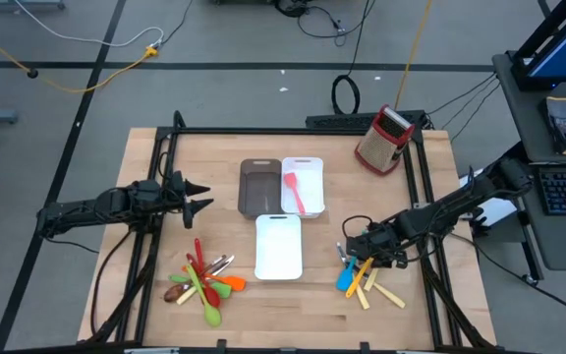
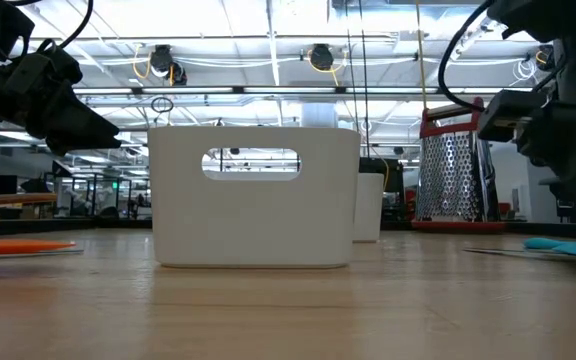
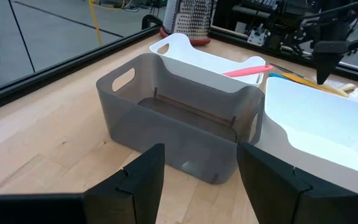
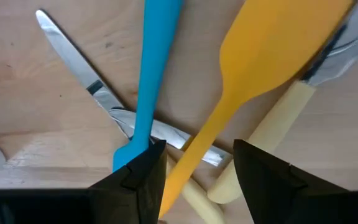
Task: Pick & Place Kitchen Items
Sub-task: Put the yellow spatula into the top white bin
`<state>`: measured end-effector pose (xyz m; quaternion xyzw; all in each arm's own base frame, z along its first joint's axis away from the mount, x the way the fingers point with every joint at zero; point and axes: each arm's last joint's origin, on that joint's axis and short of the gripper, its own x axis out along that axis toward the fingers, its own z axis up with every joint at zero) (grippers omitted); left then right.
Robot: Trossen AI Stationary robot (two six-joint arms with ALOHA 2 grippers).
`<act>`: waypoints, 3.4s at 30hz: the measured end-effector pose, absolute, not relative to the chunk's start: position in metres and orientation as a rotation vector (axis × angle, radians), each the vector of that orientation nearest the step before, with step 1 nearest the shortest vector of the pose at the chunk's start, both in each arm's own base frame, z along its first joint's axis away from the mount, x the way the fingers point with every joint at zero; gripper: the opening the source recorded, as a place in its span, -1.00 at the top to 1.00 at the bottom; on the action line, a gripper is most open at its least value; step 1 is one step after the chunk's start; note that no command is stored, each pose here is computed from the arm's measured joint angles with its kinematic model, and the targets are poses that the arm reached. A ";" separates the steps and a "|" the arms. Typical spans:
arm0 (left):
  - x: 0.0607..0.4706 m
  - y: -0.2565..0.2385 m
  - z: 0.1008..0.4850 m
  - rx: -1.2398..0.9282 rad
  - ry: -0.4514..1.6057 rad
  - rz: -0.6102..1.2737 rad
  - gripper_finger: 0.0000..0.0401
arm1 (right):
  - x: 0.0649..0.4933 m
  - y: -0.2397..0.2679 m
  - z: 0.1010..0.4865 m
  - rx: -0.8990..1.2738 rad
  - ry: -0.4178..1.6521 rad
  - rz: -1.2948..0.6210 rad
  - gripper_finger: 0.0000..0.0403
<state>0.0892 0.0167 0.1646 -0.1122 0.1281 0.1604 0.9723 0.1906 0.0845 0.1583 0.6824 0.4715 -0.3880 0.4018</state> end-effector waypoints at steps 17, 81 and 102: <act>0.089 0.017 0.165 -0.224 0.259 0.324 -0.03 | 0.184 0.082 0.149 1.743 1.185 -1.040 0.10; 0.089 0.017 0.165 -0.206 0.261 0.321 -0.03 | 0.195 0.076 0.144 1.778 1.024 -1.068 0.87; 0.089 0.017 0.165 -0.206 0.261 0.321 -0.03 | 0.190 0.075 0.197 1.868 0.980 -0.784 0.88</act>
